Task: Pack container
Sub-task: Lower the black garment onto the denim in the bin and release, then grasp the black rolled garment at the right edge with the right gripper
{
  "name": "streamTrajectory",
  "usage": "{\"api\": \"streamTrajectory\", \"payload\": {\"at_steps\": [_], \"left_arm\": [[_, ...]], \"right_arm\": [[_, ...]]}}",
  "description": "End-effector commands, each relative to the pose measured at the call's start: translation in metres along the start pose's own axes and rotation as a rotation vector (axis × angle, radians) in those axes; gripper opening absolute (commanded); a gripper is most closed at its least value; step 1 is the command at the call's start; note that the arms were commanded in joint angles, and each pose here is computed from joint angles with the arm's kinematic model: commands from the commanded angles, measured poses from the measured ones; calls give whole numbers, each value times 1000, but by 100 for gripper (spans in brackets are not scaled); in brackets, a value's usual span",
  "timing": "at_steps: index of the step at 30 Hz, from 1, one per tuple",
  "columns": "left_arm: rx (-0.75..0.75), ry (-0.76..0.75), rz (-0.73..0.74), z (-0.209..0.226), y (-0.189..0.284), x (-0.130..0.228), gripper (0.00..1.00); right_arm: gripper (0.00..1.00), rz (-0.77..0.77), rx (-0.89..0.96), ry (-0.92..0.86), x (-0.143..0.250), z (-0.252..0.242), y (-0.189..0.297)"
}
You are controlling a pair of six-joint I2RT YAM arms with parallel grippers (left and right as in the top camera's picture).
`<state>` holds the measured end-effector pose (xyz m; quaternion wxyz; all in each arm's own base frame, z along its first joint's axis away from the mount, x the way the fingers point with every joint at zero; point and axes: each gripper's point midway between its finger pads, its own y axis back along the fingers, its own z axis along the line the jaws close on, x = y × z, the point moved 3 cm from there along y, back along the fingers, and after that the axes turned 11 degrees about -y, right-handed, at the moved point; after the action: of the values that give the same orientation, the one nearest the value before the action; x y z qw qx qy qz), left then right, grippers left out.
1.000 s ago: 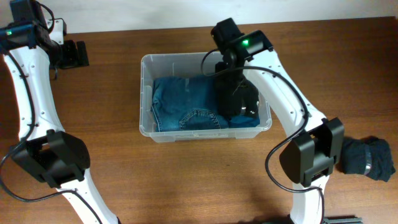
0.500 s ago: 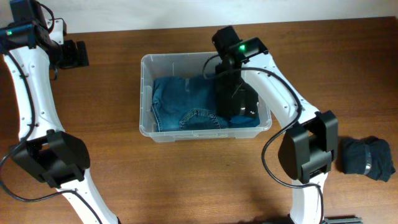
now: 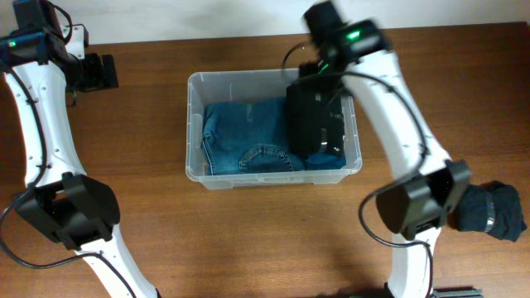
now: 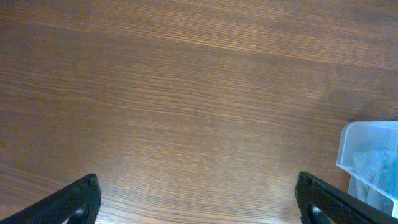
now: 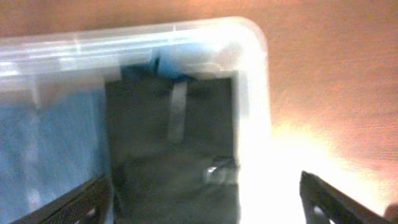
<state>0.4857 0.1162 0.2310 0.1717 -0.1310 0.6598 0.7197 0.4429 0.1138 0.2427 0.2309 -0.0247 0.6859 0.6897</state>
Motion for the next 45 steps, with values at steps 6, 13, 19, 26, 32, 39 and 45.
{"api": "streamTrajectory", "payload": {"at_steps": [6,13,19,26,32,39,45], "left_arm": [[6,2,10,1,-6,1,99],[6,2,13,1,-6,2,99],[5,6,15,3,-6,3,99],[13,6,12,1,-6,2,99],[23,6,8,0,-6,2,99],[23,6,9,0,-6,2,99],[23,6,8,0,-6,2,99]], "right_arm": [[99,-102,58,-119,-34,-87,79],[99,-188,15,-146,-33,-123,128],[99,-236,74,-285,8,-195,180],[99,-9,269,-783,83,-296,134],[99,127,326,-1061,120,-349,43],[97,159,345,-1295,166,-382,-33],[92,150,318,-1370,185,-395,-54]]}}
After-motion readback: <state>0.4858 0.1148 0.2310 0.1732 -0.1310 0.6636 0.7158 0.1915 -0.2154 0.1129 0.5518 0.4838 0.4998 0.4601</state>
